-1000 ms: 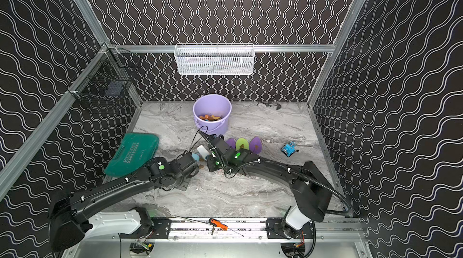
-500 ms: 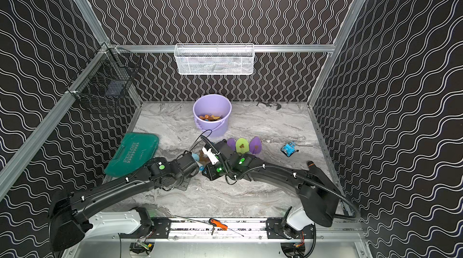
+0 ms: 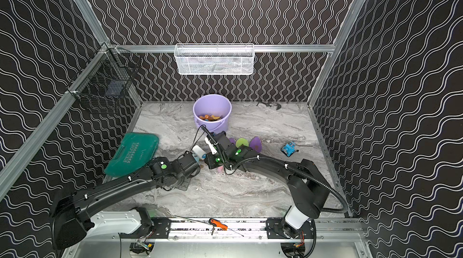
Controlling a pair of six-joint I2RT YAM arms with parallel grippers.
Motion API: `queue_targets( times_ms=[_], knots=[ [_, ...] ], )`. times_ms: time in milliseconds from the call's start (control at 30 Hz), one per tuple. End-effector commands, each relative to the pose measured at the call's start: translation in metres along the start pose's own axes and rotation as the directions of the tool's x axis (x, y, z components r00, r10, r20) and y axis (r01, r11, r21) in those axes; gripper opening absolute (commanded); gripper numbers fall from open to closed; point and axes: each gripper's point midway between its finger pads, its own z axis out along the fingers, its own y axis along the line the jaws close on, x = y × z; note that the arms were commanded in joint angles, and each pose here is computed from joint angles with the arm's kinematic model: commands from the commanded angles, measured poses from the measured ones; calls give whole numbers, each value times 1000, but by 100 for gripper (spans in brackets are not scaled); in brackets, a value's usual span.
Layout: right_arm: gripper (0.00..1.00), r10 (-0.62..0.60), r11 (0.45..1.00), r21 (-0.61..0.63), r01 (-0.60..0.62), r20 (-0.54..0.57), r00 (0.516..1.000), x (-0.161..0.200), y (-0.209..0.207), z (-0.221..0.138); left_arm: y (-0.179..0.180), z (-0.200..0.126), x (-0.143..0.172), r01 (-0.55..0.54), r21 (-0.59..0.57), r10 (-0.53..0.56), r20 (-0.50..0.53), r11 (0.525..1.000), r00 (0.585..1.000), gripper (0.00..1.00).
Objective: Brush the soil off the hand trowel and place it into the bucket
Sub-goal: Brush off the soil from the hand trowel.
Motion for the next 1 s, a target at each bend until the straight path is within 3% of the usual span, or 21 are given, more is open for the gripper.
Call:
queue_targets(
  times_ms=[0, 200, 533, 800, 967],
  knots=[
    [0, -4, 997, -79, 6, 33, 999, -8, 16, -9, 0, 0, -3, 3, -1, -3, 10, 1000, 1000, 0],
    [0, 6, 985, -170, -2, 23, 1000, 2, 32, -19, -3, 6, -2, -8, -7, 8, -8, 1000, 1000, 0],
    [0, 24, 990, -136, -36, -85, 996, 34, 18, 13, -3, 3, -3, 3, 9, -3, 7, 1000, 1000, 0],
    [0, 92, 995, -36, -93, -30, 995, 3, -27, 28, -4, 3, -2, 1, 15, -1, 4, 1000, 1000, 0],
    [0, 105, 981, -165, -101, 17, 994, -20, -16, 11, -7, 5, -1, -8, 20, 9, -14, 1000, 1000, 0]
  ],
)
